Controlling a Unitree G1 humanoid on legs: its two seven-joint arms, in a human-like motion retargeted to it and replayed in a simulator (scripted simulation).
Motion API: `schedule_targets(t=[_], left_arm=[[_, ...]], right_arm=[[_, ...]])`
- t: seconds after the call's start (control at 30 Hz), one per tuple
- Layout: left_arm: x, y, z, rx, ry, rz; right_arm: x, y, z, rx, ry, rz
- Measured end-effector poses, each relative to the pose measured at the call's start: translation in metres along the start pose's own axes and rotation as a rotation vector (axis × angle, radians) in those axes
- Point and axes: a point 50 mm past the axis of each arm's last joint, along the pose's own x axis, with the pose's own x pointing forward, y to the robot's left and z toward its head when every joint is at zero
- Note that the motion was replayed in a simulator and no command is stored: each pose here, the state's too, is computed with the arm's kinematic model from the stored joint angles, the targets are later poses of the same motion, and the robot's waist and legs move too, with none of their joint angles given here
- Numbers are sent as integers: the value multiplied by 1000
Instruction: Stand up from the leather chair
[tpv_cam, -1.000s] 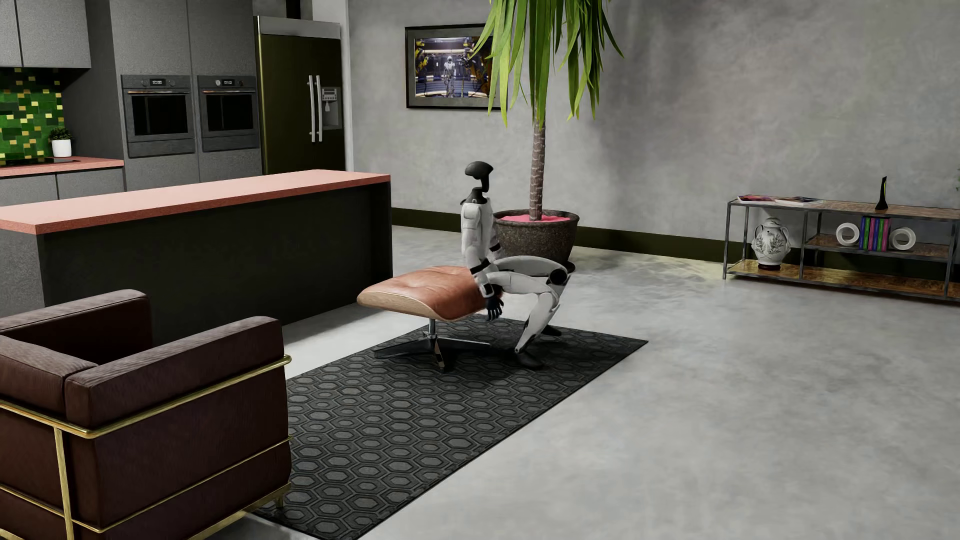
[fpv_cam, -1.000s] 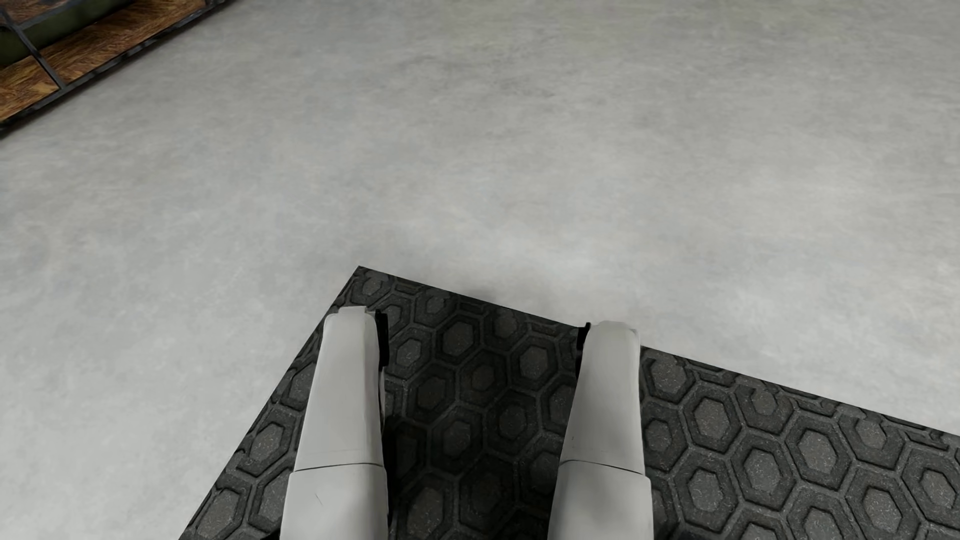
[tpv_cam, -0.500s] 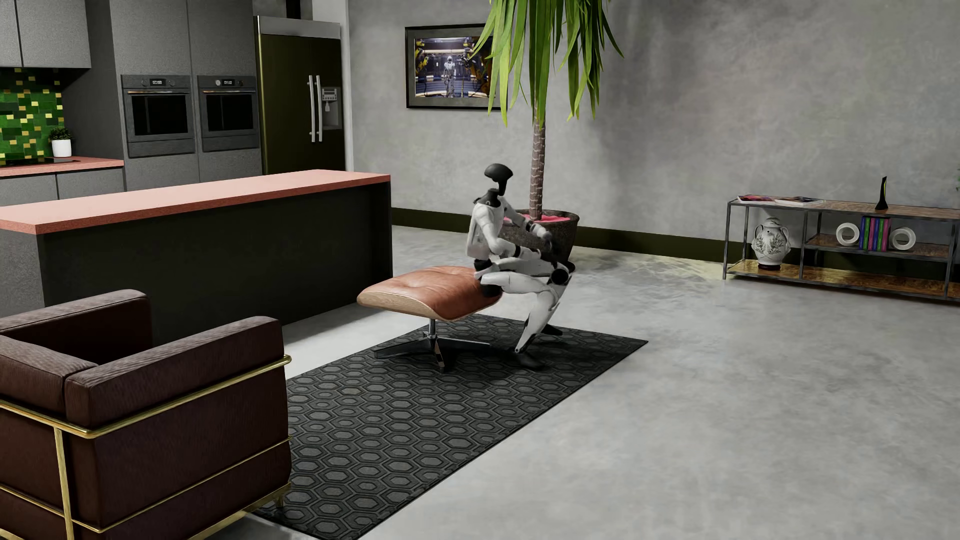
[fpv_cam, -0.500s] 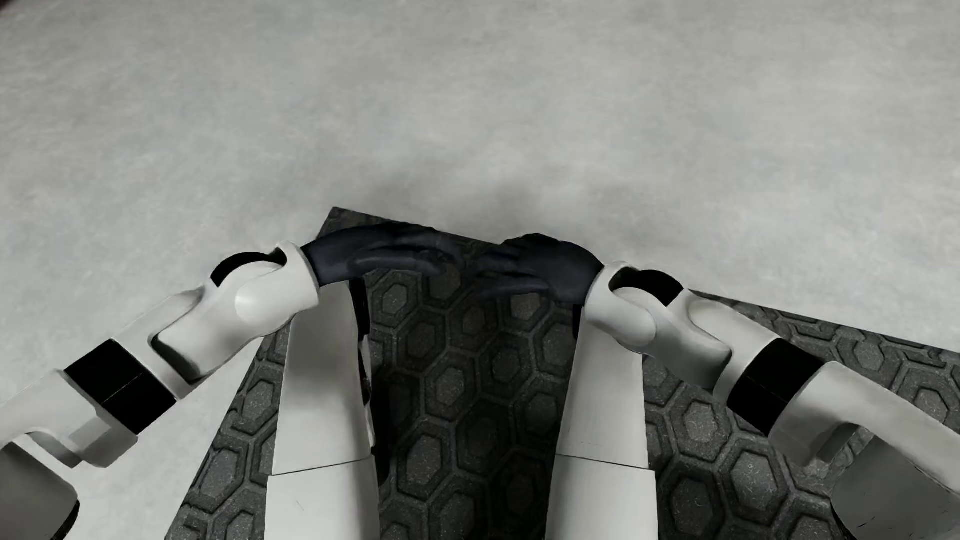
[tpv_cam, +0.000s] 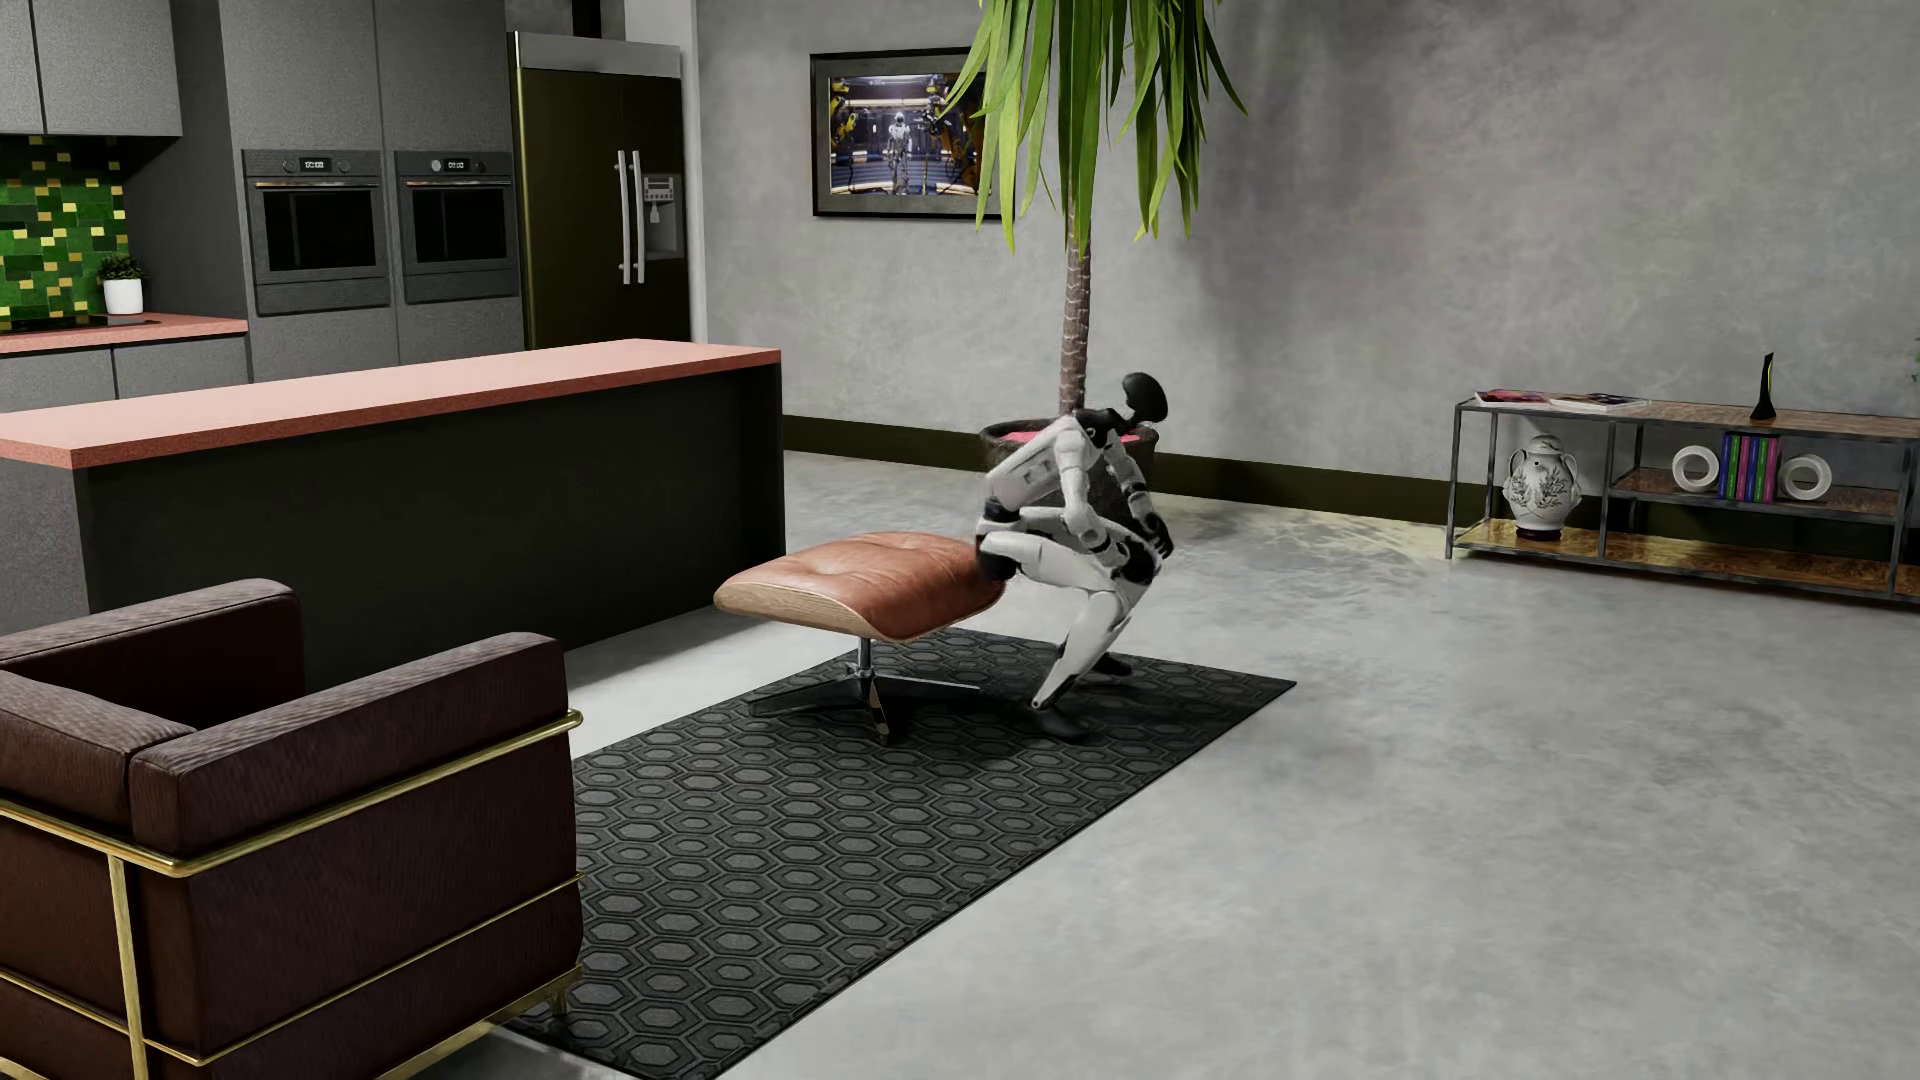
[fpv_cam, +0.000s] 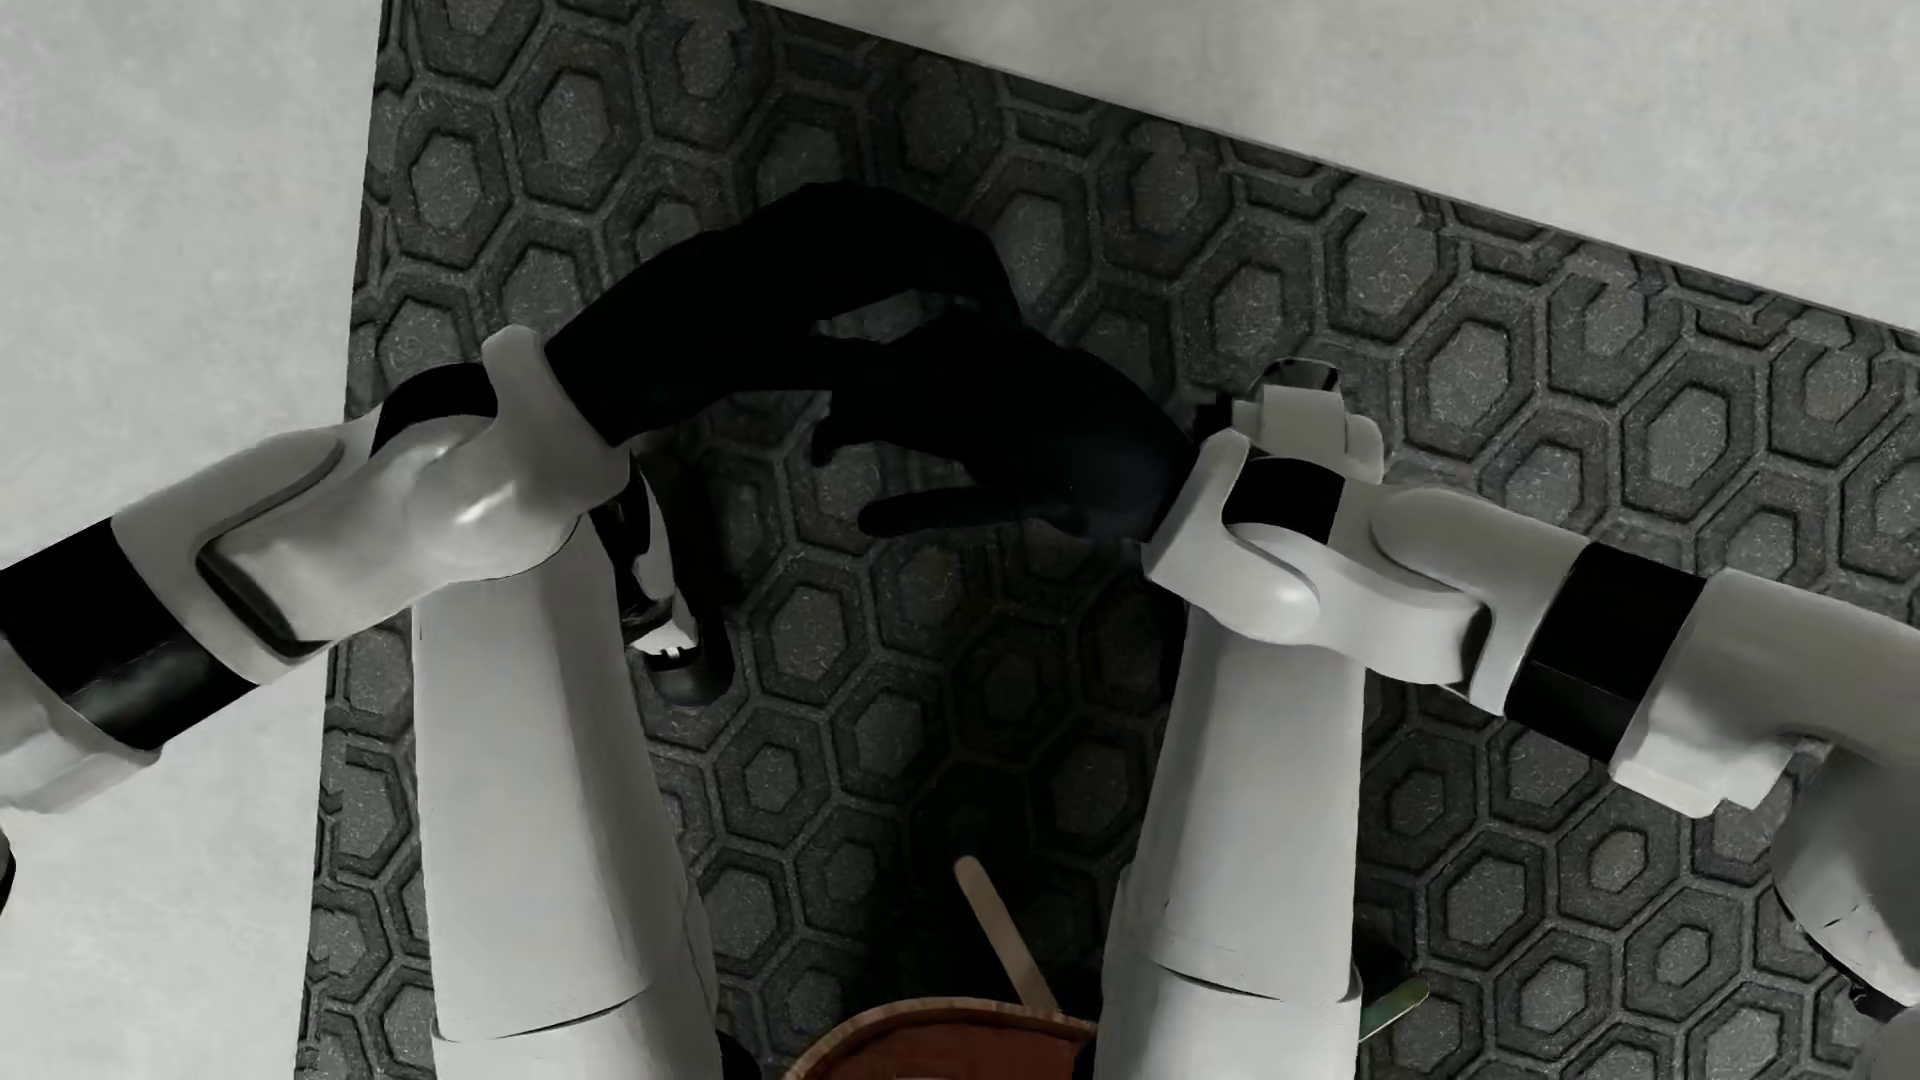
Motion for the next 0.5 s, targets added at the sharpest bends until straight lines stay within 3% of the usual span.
schedule_targets(t=[0.13,0.27,0.4,0.5], left_arm=[[-8,-47,-49,-41,250,-144],[-42,-148,-90,-207,587,-495],[-104,-254,-67,-555,934,-767],[-143,-285,-36,-803,1009,-794]], right_arm=[[-3,52,-31,45,207,187],[-28,150,-42,291,498,530],[-86,236,-1,709,820,830],[-112,249,32,906,738,911]])
